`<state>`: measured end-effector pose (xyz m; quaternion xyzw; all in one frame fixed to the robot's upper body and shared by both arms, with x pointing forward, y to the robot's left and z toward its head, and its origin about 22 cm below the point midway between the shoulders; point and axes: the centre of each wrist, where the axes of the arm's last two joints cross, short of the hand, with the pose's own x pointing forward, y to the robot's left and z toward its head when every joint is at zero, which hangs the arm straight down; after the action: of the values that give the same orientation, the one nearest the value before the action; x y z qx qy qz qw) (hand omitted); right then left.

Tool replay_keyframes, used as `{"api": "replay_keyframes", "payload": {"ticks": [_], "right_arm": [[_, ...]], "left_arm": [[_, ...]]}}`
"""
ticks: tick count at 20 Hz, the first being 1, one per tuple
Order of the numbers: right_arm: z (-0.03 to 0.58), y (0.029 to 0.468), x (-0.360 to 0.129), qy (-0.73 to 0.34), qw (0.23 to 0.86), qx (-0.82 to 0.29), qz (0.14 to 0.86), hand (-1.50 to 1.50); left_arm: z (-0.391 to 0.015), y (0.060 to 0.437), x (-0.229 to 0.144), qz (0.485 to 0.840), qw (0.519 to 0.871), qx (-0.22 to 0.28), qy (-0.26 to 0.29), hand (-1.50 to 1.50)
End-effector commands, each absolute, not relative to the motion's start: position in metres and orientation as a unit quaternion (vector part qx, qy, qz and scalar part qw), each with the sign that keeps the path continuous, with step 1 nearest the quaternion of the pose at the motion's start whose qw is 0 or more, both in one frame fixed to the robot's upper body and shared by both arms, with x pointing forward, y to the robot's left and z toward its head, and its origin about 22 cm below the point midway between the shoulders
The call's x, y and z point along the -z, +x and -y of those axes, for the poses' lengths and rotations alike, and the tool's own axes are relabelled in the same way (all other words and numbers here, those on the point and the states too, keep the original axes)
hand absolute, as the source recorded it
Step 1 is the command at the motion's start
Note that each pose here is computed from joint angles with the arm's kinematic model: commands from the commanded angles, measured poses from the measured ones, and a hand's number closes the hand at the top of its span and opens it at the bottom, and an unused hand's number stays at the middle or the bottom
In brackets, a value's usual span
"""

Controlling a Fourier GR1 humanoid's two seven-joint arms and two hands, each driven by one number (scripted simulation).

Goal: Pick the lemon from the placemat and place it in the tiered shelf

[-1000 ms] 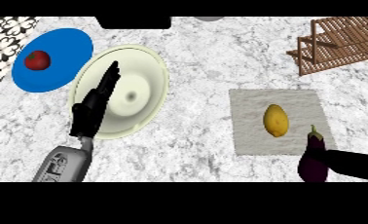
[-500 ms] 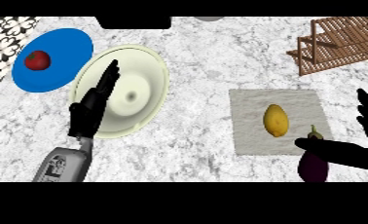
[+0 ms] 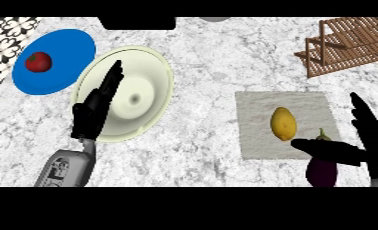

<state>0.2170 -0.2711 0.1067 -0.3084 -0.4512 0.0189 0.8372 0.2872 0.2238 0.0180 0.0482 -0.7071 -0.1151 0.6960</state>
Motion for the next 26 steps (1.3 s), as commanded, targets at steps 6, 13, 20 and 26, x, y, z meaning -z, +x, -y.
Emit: {"api": "replay_keyframes", "payload": {"ticks": [6, 13, 20, 26], "right_arm": [[0.274, 0.226, -0.076, -0.310, 0.856, -0.033, 0.411, -1.50], [0.246, 0.226, -0.066, -0.316, 0.859, -0.048, 0.400, -1.50], [0.256, 0.232, -0.064, -0.320, 0.863, -0.040, 0.389, -1.50], [0.252, 0.259, -0.028, -0.312, 0.865, -0.038, 0.390, -1.50]], "left_arm": [[-0.224, 0.282, -0.024, 0.706, 0.695, 0.121, 0.055, 0.00], [-0.232, 0.288, -0.018, 0.705, 0.697, 0.119, 0.051, 0.00], [-0.233, 0.283, 0.000, 0.707, 0.696, 0.116, 0.052, 0.00], [-0.223, 0.287, -0.009, 0.704, 0.698, 0.118, 0.051, 0.00]]}}
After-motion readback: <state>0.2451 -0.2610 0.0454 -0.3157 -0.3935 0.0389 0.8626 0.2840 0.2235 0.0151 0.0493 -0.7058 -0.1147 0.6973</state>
